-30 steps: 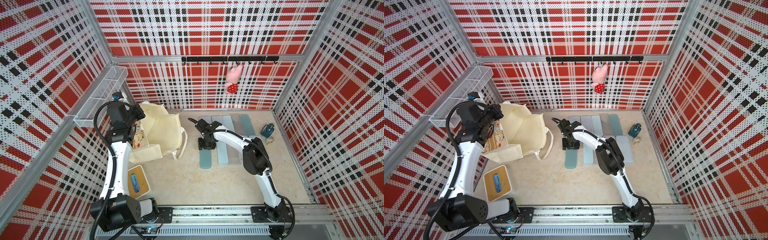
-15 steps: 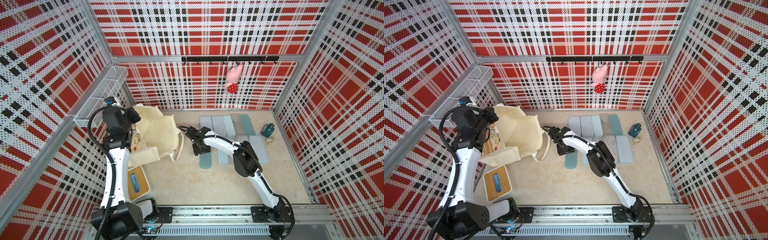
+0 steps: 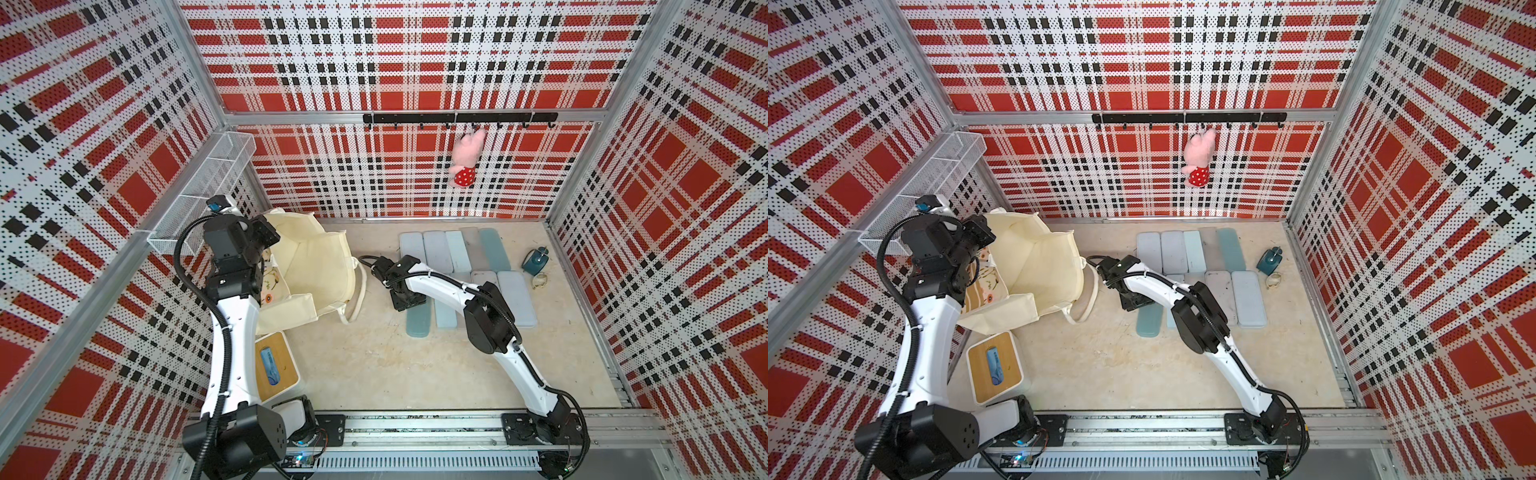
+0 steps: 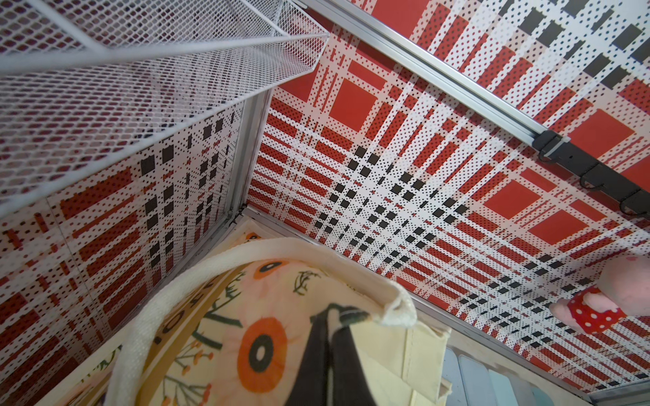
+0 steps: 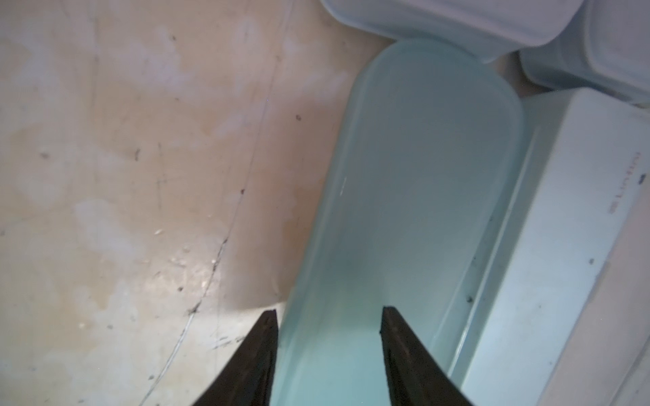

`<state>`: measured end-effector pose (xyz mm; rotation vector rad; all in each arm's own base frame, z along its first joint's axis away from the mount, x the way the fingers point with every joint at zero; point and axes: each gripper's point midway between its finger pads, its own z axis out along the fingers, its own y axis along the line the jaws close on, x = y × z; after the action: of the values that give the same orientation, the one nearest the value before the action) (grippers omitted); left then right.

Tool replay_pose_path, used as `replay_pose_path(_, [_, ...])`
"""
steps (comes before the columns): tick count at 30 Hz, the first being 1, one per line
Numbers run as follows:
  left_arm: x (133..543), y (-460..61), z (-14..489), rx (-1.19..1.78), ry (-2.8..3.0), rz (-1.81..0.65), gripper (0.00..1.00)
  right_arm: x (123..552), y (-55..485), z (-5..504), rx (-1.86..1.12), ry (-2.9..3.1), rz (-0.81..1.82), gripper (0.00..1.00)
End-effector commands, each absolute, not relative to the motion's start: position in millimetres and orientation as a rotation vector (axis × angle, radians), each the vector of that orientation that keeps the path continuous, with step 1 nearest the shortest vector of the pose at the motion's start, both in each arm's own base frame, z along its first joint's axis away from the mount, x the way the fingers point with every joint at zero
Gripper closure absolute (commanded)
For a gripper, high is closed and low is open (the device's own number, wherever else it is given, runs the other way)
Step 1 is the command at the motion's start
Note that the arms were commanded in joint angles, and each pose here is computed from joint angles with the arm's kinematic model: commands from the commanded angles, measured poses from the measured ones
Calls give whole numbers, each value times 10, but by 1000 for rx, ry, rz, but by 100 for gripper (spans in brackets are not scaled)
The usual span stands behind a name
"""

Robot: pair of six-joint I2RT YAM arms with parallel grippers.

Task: Take out the pencil case from the canvas bag
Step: Place the pencil case at the center of the board.

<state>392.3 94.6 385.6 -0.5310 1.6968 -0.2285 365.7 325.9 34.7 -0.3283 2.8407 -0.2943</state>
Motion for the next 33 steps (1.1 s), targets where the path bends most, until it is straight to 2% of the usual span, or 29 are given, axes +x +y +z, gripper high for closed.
replay_pose_path(1, [3873,943,4108,-500,1611,-240,100,3664,3089,269,-346,2847,-367,51])
replay_pose_path(11, [3896,890,4140,-481,1607,-274,100,3718,3014,357,-413,2807,-415,54])
replay_pose_path(15, [3918,819,4176,-459,1606,-294,100,3745,3094,528,-390,2787,-333,54])
replay_pose_path(23, [3930,519,4497,-423,1557,-379,100,3826,3404,1720,-221,2457,244,50])
replay_pose_path(30, [3911,32,4932,-428,1461,-490,100,3708,3127,2433,-19,2183,553,52])
replay_pose_path(33, [3888,-252,5118,-425,1414,-539,100,3603,2998,2700,32,2043,760,49])
